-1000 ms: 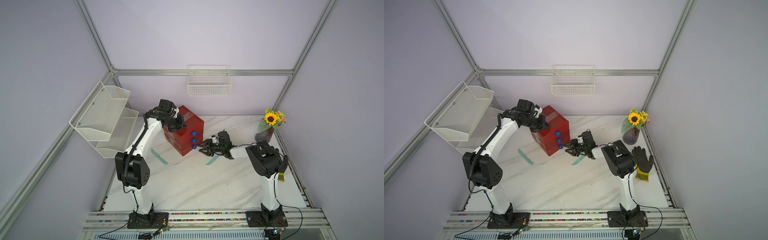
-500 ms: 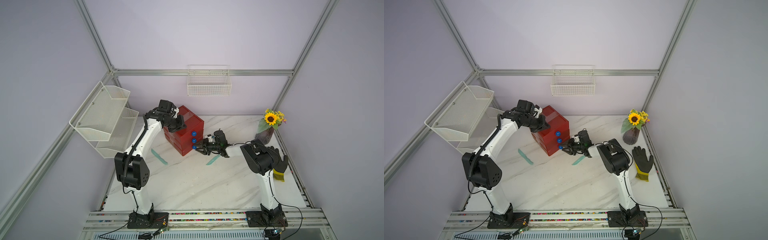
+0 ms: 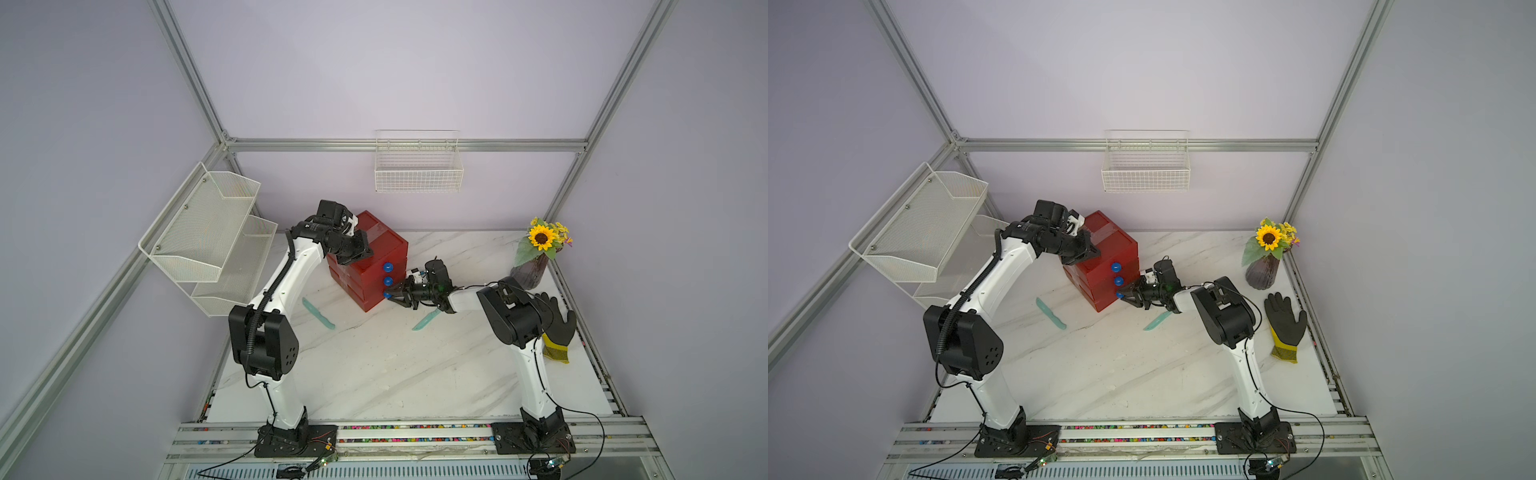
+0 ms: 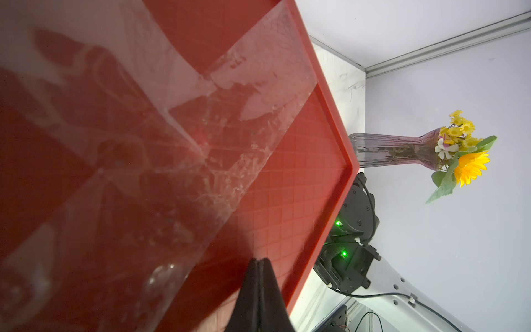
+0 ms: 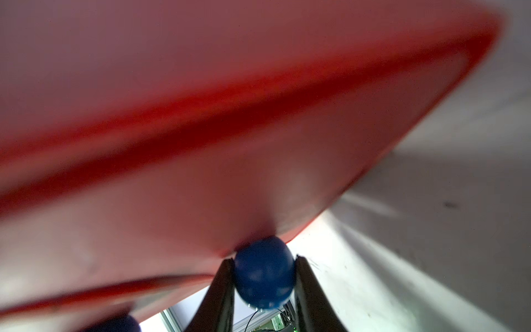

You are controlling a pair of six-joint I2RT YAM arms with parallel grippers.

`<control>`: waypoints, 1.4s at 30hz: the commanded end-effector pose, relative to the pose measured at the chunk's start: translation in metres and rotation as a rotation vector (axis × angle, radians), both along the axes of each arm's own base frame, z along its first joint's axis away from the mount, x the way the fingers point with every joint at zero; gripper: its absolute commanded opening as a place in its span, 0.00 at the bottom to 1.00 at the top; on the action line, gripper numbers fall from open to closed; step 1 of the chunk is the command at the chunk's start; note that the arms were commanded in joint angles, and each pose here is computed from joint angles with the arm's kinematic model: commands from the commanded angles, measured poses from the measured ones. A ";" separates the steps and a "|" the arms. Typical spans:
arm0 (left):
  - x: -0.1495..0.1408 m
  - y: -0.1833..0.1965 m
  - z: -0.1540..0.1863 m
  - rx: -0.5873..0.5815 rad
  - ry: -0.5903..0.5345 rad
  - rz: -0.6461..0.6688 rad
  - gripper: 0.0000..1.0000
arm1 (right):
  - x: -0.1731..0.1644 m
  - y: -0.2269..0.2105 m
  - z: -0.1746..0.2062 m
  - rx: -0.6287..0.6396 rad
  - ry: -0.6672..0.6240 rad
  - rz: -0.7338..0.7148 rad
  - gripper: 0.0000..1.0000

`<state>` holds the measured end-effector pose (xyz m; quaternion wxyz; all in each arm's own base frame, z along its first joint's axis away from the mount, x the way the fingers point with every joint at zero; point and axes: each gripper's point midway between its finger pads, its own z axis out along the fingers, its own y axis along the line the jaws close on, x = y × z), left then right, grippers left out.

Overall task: Place the fruit knives into the drawer by color
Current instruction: Open the drawer in the storage box.

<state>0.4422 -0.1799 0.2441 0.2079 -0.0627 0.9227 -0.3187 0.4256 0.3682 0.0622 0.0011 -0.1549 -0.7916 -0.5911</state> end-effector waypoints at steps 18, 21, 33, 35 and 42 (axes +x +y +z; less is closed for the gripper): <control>-0.009 0.006 -0.045 0.042 0.168 0.016 0.05 | -0.081 -0.036 0.016 -0.112 -0.023 0.064 0.08; -0.009 0.006 -0.045 0.043 0.165 0.017 0.05 | -0.093 -0.044 0.016 -0.125 -0.016 0.064 0.08; -0.015 0.008 -0.037 0.041 0.151 0.022 0.06 | -0.123 -0.061 0.008 -0.159 0.028 0.066 0.29; -0.015 0.008 -0.035 0.040 0.148 0.022 0.07 | -0.123 -0.064 0.013 -0.171 0.020 0.053 0.45; -0.016 0.008 -0.025 0.030 0.128 0.025 0.18 | -0.115 -0.079 0.077 -0.206 -0.083 -0.040 0.76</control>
